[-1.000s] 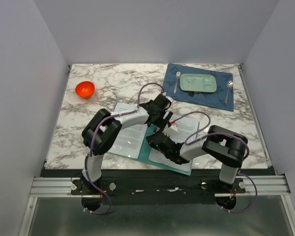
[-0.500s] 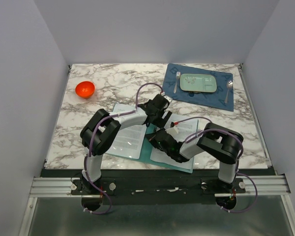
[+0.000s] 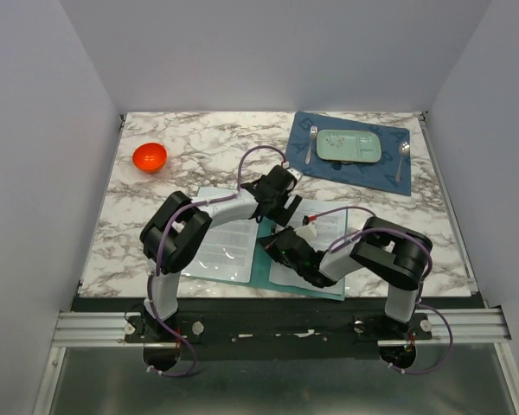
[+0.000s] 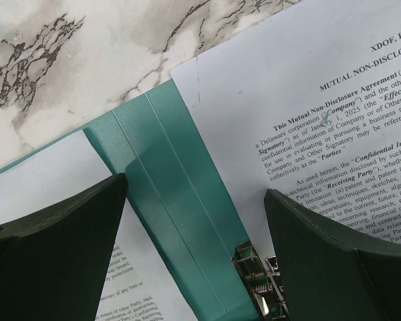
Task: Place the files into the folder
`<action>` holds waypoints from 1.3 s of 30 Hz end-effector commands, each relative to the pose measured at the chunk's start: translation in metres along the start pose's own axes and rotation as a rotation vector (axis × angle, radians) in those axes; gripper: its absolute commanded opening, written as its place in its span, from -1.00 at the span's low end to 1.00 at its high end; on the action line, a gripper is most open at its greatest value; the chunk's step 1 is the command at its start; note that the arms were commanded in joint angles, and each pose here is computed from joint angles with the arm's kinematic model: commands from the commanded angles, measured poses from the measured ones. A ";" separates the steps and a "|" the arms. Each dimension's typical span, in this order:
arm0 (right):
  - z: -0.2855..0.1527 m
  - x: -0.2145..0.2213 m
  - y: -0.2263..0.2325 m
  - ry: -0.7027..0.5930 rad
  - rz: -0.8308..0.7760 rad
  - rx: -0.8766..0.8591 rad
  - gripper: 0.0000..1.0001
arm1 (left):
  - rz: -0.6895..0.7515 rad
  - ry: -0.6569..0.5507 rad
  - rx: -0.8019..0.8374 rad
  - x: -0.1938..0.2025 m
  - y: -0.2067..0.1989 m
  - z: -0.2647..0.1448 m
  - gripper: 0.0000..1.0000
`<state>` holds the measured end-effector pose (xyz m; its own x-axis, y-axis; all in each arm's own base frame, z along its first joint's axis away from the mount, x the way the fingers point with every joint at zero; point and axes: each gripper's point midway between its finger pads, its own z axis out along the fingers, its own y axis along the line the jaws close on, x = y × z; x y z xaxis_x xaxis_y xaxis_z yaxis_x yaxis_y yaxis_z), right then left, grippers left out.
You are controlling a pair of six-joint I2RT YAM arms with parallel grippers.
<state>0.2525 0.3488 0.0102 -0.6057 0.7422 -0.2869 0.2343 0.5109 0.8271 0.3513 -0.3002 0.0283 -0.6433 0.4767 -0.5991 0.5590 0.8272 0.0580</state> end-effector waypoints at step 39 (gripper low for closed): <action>-0.032 -0.014 0.003 0.139 -0.709 0.075 -0.99 | 0.054 0.155 -0.024 0.037 0.024 -0.008 0.98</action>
<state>0.2463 0.3318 0.0530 -0.6803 0.2417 -0.6919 -0.1844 0.8572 0.4808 0.3465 -0.2795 0.0286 -0.6610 0.5143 -0.5464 0.5815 0.8113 0.0602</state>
